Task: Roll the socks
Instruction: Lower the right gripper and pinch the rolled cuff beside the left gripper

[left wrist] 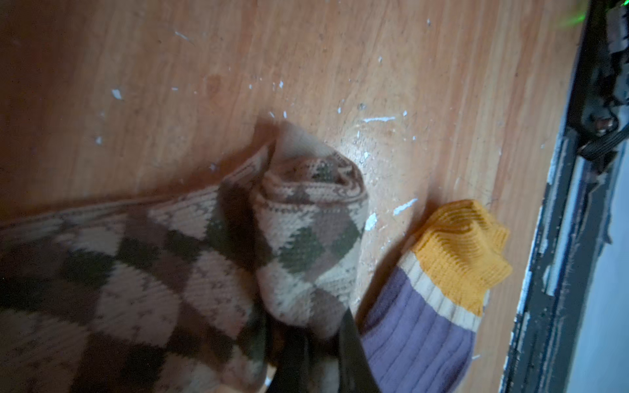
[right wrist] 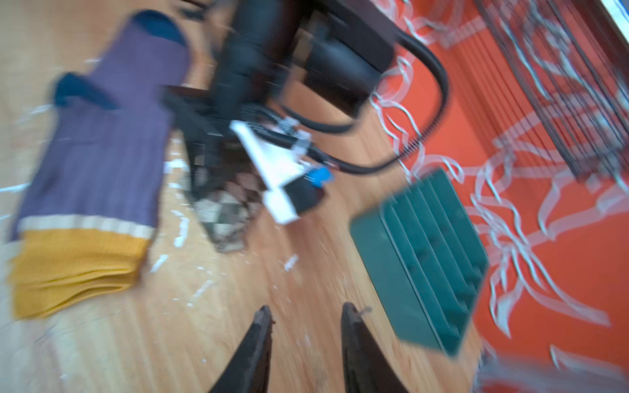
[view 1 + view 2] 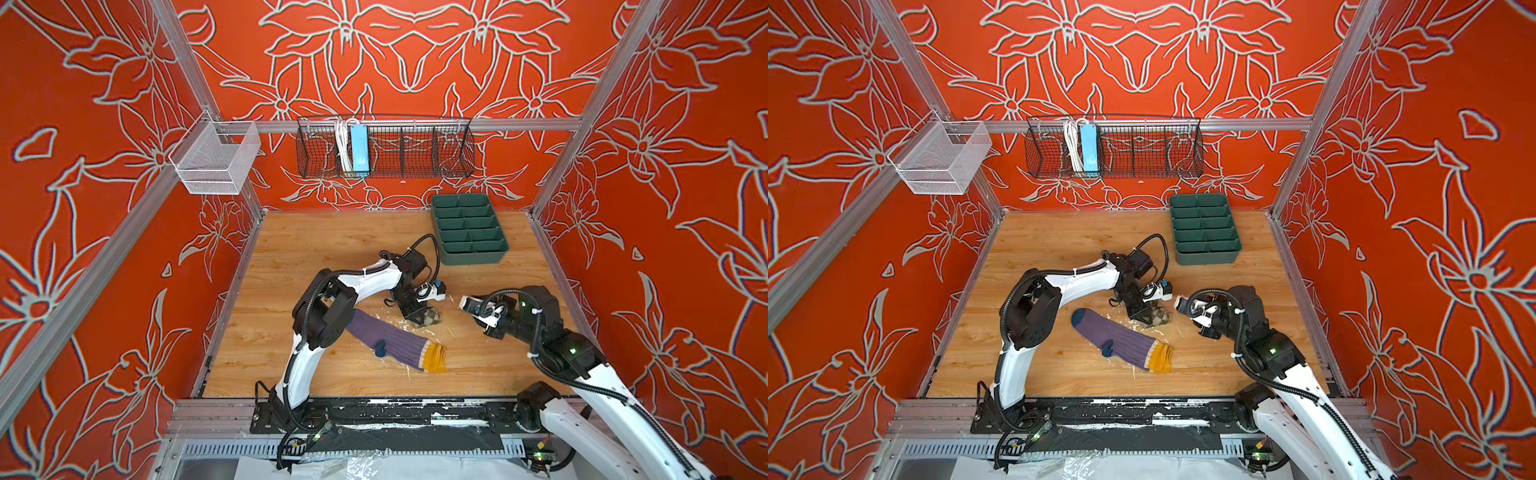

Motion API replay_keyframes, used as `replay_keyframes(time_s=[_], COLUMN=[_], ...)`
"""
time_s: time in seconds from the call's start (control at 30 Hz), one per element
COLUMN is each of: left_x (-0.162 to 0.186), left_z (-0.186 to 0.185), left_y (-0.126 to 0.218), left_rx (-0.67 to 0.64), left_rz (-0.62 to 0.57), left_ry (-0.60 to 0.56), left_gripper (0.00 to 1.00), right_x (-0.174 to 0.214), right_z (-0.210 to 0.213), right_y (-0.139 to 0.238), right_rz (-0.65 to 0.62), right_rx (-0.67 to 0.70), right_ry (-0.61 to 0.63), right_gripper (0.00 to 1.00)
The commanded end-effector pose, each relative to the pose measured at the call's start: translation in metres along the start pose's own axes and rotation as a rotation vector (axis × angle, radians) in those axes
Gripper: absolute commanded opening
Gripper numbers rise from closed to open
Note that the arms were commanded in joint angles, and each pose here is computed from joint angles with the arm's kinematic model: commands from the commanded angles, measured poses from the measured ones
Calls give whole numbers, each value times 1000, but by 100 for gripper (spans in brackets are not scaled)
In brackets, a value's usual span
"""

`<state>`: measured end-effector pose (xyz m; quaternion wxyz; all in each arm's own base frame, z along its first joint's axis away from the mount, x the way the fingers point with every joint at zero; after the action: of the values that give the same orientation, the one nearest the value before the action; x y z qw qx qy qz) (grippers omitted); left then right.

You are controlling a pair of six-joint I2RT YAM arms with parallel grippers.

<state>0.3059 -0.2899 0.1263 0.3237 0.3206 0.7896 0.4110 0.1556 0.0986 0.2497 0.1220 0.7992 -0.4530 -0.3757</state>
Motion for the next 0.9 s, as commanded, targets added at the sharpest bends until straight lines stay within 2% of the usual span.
replay_keyframes(time_s=[0.0,0.13,0.23,0.5,0.63,0.73,0.8,0.87], left_x=[26,26,25,25,26,26,25,24], left_z=[8,14,16,17,17,16,16,15], left_y=[-17,-18,-20,-21,-21,-21,-20,-19], left_rx=[86,88,91,99,105,110,116,120], left_rz=[156,154,164,172,175,175,172,166], left_ry=[122,138,147,151,152,152,153,152], left_gripper=[0,0,0,0,0,0,0,0], right_x=[-5,-13,-16,-10,-7,-3,-1,1], right_z=[27,43,52,53,53,58,62,65], right_y=[-22,-61,-92,-153,-169,-176,-179,-181], right_rz=[-19,9,20,106,136,151,156,164], right_rx=[-171,-261,-279,-215,-180,-206,-231,-253], right_ry=[245,392,448,439,437,444,443,436], right_gripper=[39,39,41,44,44,43,40,32])
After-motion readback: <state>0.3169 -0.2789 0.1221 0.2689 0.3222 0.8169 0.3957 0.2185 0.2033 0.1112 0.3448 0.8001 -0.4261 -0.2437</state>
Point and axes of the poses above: each gripper's point midway between its finger pads, its own y axis back along the fingers, its own z axis along the line the jaws close on, x = y × z, the point moved 10 cm from there along y, back along the fingers, and after that the axes turned 11 degrees about y, right-handed, at the moved point
